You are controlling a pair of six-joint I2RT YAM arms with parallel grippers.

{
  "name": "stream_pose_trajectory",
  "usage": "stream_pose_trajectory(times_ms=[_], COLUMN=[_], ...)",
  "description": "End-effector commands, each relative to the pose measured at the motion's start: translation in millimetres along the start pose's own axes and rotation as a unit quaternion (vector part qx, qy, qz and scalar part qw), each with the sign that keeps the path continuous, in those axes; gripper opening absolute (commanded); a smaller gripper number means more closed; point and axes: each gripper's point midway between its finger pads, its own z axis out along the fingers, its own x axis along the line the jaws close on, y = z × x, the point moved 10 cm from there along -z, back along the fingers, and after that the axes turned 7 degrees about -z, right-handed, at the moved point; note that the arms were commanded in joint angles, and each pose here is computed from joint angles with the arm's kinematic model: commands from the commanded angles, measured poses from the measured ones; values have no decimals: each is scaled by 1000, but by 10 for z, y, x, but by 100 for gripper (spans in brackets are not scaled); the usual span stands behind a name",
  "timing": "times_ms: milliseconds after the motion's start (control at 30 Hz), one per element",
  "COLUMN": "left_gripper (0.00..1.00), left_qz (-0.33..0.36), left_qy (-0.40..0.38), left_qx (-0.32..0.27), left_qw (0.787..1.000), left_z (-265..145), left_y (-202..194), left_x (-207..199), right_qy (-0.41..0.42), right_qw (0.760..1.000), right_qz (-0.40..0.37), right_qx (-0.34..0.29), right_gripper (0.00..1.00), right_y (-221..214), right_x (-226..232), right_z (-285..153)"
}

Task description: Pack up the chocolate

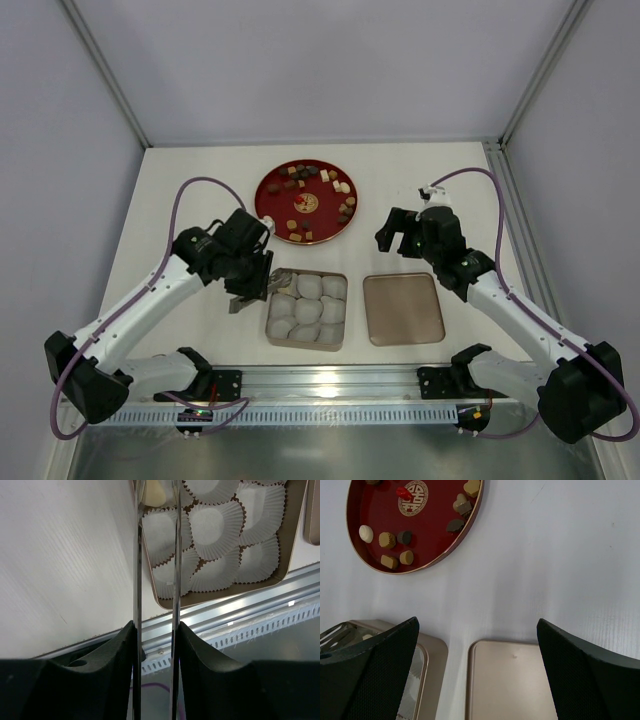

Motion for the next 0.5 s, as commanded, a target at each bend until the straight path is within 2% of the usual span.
stream_pose_trajectory(times_ms=[0, 233, 467], left_gripper=[38, 38, 38], left_qz=[12, 19, 27], left_qy=[-6, -27, -35], left_qx=[-18, -35, -62], left_qw=[1000, 999, 997], left_z=[-72, -253, -469], left_y=[63, 164, 473], left_x=[-34, -117, -298], right_qy=[11, 12, 16], right_qw=[1000, 1000, 1000], right_qz=[5, 5, 4], right_qx=[-22, -21, -23], right_gripper=[100, 100, 100], right_y=[89, 101, 133], right_x=[57, 62, 81], right_z=[16, 9, 3])
